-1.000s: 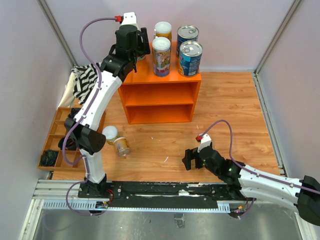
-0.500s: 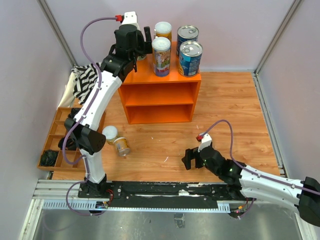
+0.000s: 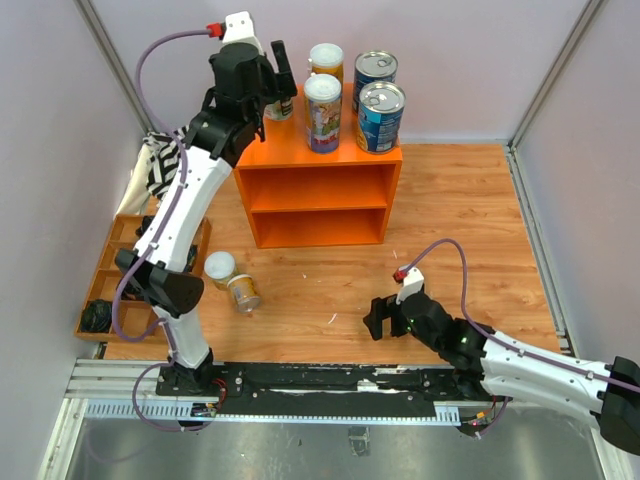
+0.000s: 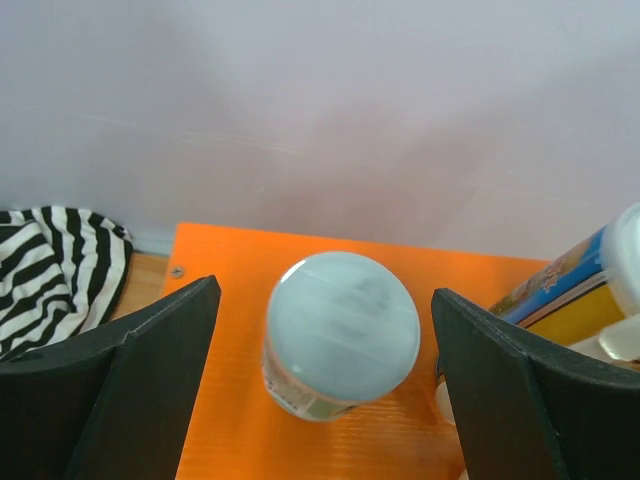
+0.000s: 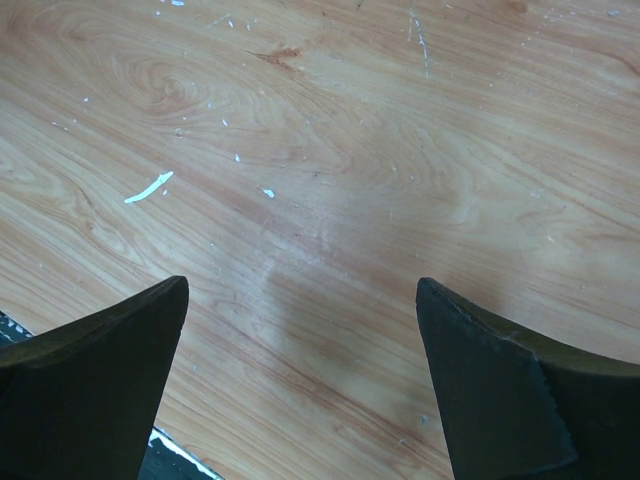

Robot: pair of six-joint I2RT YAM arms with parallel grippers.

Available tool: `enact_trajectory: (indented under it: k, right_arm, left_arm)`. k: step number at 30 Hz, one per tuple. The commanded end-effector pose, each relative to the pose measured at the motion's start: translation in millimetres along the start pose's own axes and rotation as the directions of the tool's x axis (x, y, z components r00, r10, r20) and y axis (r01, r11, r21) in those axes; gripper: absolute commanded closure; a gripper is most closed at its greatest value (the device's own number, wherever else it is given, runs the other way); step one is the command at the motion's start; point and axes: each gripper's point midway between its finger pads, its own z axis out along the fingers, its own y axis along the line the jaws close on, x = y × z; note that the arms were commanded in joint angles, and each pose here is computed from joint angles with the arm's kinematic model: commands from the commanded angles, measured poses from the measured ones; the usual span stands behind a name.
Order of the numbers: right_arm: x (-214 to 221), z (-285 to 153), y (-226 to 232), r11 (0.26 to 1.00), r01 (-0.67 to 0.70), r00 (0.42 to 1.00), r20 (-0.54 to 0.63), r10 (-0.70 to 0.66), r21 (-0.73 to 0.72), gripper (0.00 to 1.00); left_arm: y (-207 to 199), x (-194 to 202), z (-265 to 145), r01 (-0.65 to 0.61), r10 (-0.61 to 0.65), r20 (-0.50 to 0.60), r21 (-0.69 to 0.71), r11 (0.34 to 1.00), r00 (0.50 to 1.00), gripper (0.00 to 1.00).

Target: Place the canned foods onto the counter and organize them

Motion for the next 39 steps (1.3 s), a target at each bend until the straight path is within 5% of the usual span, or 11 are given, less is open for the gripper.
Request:
enact_trajectory:
  k: [1,7,17,39]
  right_arm:
    - [-13,-6,9,1.000,-0.006,1.000,0.014,0.006,-0.027,0.03]
    - [-15,-8,10,0.999,-0.010,1.000,0.021,0.010,-0.035,0.04]
    - [-18,-13,10,0.999,-0.015,0.999,0.032,0.016,-0.038,0.04]
    - [-14,-18,9,0.998,-0.038,0.999,0.036,0.040,-0.055,0.04]
  left_arm:
    - [21,-59,-37,0.098,-0.090,0.132,-0.055,0.994,0.987,0.08]
    - [51,-65,-66,0.160,-0.137,0.139,-0.169,0.973,0.981,0.07]
    - [97,-16,-128,0.276,-0.259,0.100,-0.234,0.932,0.961,0.06]
    - [156,208,-215,0.260,-0.330,-0.237,-0.281,0.924,0.914,0.09]
